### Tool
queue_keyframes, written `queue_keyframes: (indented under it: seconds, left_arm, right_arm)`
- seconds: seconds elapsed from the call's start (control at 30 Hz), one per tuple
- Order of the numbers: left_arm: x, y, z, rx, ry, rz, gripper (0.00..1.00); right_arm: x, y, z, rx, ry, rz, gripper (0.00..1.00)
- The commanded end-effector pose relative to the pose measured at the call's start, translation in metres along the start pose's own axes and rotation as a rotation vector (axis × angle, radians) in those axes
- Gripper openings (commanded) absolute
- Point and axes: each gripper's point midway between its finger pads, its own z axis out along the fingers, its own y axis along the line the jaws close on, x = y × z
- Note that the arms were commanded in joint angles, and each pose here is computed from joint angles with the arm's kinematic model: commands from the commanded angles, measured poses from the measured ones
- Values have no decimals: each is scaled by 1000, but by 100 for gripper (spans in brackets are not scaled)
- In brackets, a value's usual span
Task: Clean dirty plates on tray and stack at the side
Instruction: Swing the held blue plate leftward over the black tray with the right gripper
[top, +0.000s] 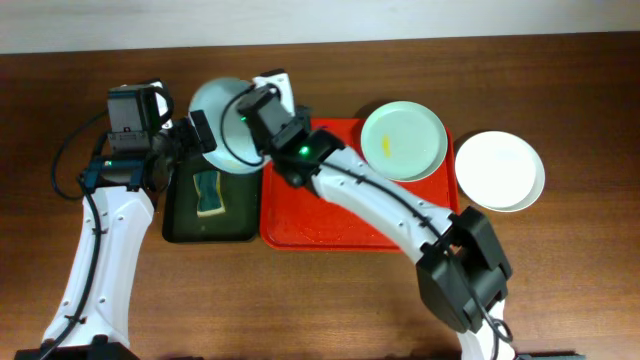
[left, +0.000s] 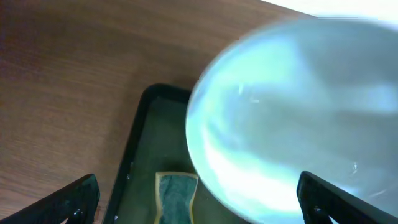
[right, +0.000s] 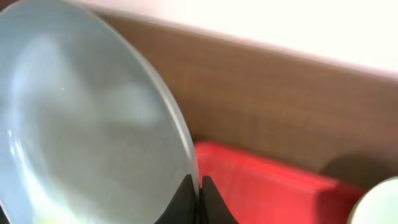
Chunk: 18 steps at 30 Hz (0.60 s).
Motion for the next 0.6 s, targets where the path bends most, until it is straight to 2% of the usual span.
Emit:
queue_keyframes:
  seconds: [0.0, 0.23, 0.57]
  left_arm:
    - [-4, 0, -2, 2, -12, 0, 99]
    - [-4, 0, -2, 2, -11, 0, 99]
    - [-4, 0, -2, 2, -11, 0, 99]
  right_arm:
    - [-32, -6, -16, 180, -138, -207, 4]
    - [-71, 10, -35, 228, -295, -329, 4]
    - [-95, 13, -50, 258, -392, -310, 4]
